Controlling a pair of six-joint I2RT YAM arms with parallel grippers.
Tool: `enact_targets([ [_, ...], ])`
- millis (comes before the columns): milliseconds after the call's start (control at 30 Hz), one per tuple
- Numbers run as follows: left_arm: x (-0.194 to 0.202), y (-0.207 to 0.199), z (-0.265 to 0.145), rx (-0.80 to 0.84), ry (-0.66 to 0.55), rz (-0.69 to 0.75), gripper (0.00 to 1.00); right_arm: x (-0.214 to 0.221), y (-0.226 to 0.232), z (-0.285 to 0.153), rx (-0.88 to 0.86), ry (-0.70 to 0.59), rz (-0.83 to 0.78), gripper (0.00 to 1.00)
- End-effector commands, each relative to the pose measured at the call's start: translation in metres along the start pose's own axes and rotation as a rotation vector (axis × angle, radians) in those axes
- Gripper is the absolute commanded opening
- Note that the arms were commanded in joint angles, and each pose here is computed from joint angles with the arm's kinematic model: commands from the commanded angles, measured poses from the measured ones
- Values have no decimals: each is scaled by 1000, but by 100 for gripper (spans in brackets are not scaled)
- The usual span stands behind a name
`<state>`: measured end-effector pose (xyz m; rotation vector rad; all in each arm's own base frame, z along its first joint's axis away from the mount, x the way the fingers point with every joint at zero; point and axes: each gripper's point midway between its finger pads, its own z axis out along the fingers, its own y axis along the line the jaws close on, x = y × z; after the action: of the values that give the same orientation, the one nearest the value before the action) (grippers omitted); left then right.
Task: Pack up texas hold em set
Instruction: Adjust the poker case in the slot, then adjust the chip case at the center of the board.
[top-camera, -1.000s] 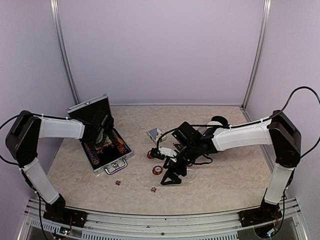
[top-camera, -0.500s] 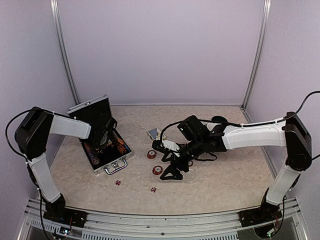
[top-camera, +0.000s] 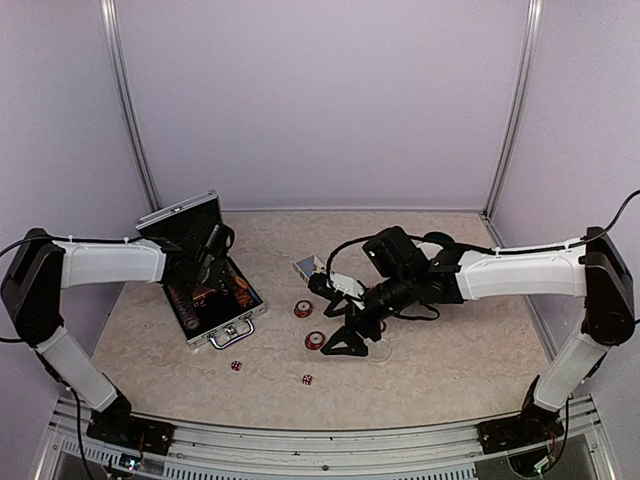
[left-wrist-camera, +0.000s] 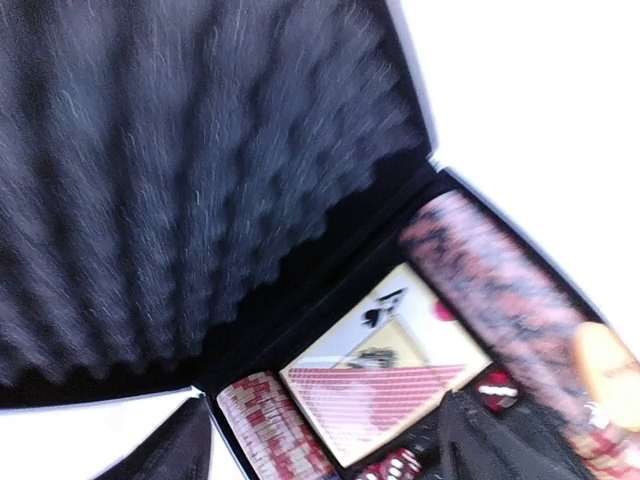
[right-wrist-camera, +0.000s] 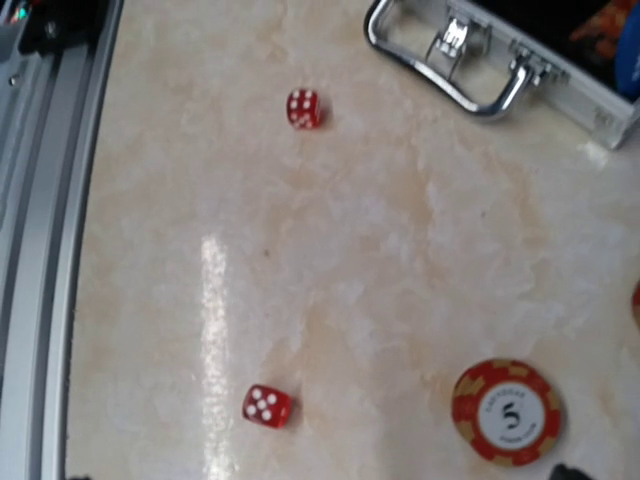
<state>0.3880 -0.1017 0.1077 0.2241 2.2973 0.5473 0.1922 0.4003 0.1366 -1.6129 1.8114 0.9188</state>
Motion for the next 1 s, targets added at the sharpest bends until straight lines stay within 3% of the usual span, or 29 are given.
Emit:
enact_targets([
  [0, -17, -16, -30, 59, -100, -25, 83, -11, -3, -10, 28, -43, -5, 99],
  [133, -20, -46, -51, 161, -132, -30, 92, -13, -9, -11, 49, -43, 1, 99],
  [333, -20, -75, -73, 350, -138, -163, 96, -19, -24, -18, 117, -43, 19, 99],
  [567, -27, -83, -100, 537, -176, -335, 98, -25, -42, -24, 201, -58, 77, 98],
  [733, -30, -102, -115, 695, -117, -456, 97, -26, -46, -25, 224, -67, 99, 99],
  [967, -17, -111, -102, 689, -51, -588, 88, -23, -48, -22, 222, -56, 105, 99],
])
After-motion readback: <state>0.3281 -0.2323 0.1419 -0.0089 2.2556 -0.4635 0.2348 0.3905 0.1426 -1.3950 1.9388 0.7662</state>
